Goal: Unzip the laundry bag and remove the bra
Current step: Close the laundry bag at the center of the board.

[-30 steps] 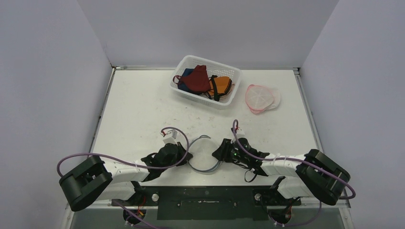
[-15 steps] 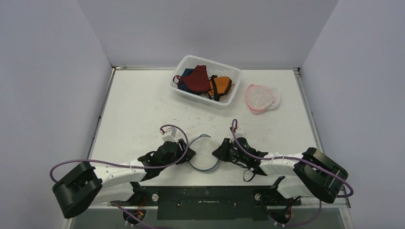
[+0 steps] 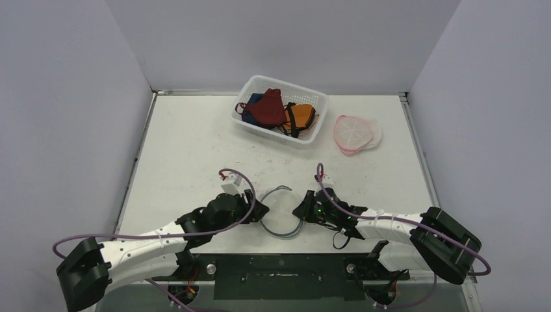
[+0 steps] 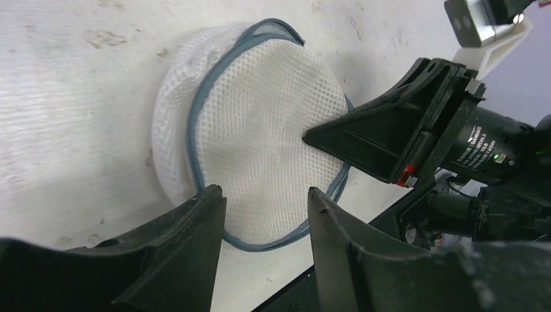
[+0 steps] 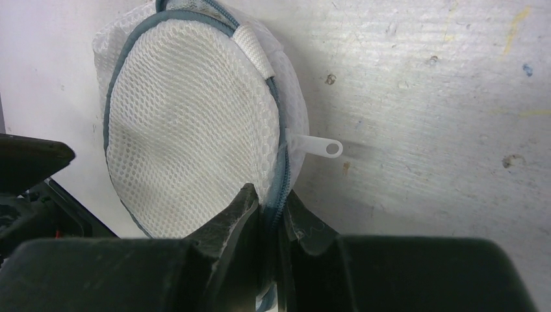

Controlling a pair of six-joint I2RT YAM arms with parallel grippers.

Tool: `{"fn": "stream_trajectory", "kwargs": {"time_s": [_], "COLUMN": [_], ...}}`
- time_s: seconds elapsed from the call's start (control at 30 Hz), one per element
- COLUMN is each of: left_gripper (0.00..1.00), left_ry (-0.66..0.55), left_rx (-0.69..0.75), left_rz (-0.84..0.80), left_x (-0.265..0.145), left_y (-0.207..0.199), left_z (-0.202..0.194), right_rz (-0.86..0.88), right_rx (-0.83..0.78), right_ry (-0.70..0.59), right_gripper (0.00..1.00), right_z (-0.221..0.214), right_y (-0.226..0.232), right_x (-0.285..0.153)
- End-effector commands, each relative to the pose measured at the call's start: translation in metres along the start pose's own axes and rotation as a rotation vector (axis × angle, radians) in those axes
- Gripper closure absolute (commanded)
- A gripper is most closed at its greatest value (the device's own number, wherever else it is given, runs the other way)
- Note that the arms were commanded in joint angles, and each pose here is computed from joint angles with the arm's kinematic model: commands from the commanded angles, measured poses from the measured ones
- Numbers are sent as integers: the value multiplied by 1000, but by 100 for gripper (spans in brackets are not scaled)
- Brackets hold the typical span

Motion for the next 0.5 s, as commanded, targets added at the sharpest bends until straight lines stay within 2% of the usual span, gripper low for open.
{"fn": "stream_trajectory", "kwargs": {"time_s": [0.0,0.1,0.23,0.47], "left_gripper": [56,64,75,76], "left_ry": [33,69,55,30], "left_rx": [61,90,86,70], "left_rz": [-225,-191,-38,120], "left_x": [16,34,53,65], "left_y": [-50,-50,-25,9], "left_z": [3,-4,-9,-12], "right_rz": [-143,-138,-115,-93], "right_rx": [-35,-40,-49,-65], "right_ry": [86,82,78,71], "right_gripper": [95,95,95,92], "right_z": [-19,-19,-17,-14], "right_y": [-24,-22,-17,-9], "right_x": [-10,-11,-12,-15]}}
Point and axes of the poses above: each gripper's point midway between its finger pads, its own x axis out along the fingers, its own y axis along the line the jaws close on, z = x × y, the point moved 7 cm from there along -x, back along the fingers, and after that the axes turned 4 degrees about -x, right-handed, at the moved point
